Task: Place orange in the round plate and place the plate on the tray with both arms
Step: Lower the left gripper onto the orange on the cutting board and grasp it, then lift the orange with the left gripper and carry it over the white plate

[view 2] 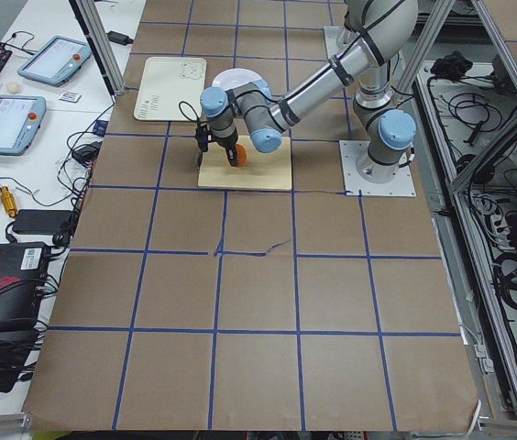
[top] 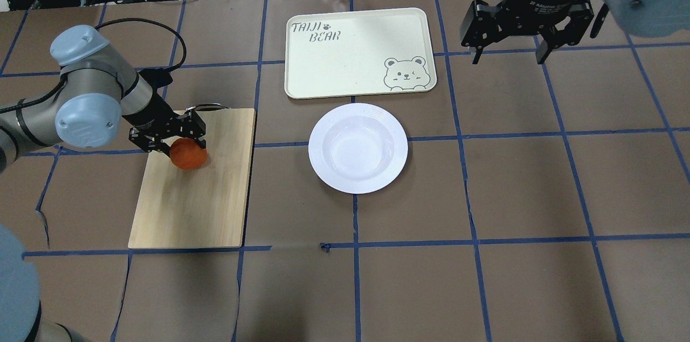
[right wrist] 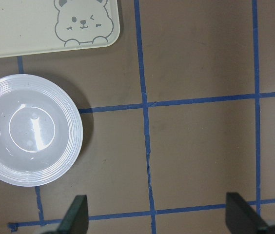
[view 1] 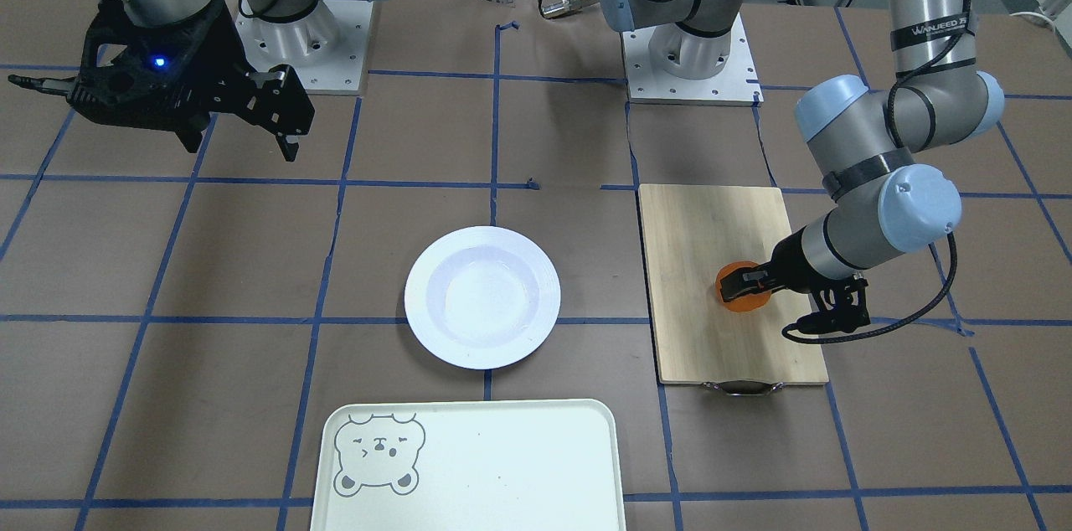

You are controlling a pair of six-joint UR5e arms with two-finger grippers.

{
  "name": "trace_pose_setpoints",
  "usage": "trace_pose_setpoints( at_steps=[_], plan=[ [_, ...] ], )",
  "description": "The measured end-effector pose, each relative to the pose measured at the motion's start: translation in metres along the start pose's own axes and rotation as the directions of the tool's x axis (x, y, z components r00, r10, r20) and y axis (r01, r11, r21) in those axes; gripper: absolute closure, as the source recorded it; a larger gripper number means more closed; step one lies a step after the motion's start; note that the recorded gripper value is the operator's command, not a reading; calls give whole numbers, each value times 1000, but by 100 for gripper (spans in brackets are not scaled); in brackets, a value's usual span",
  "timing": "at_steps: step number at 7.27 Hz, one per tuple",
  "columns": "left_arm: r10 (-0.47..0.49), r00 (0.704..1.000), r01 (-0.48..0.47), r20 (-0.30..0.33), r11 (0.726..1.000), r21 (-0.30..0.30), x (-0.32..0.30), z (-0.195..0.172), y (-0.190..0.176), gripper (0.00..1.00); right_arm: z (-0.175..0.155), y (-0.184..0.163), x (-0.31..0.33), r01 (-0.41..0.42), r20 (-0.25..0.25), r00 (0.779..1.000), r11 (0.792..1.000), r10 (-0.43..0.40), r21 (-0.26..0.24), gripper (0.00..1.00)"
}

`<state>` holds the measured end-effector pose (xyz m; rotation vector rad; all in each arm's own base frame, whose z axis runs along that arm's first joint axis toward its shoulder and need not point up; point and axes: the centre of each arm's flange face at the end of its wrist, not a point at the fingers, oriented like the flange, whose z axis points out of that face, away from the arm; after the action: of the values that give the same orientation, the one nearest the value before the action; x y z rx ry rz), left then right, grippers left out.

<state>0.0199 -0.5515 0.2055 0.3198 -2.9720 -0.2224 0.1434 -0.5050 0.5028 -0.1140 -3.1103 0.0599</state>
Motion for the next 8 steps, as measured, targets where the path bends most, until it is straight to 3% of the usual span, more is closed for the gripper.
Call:
trace_pose_setpoints(
  at_steps=[3, 5, 8],
  plan=[
    [-36, 999, 36, 3, 998, 52, 38, -24, -7, 100, 1, 0, 1, -1, -2, 1000, 1000, 1, -6, 0],
    [-120, 991, 125, -59, 988, 91, 141, -42, 2, 100, 1, 1, 1, -1, -2, 1000, 1000, 1, -9, 0],
    [-209, 967, 215, -145, 976, 25, 257, -27, 49, 100, 1, 1, 1, -1, -2, 1000, 1000, 1, -10, 0]
  ],
)
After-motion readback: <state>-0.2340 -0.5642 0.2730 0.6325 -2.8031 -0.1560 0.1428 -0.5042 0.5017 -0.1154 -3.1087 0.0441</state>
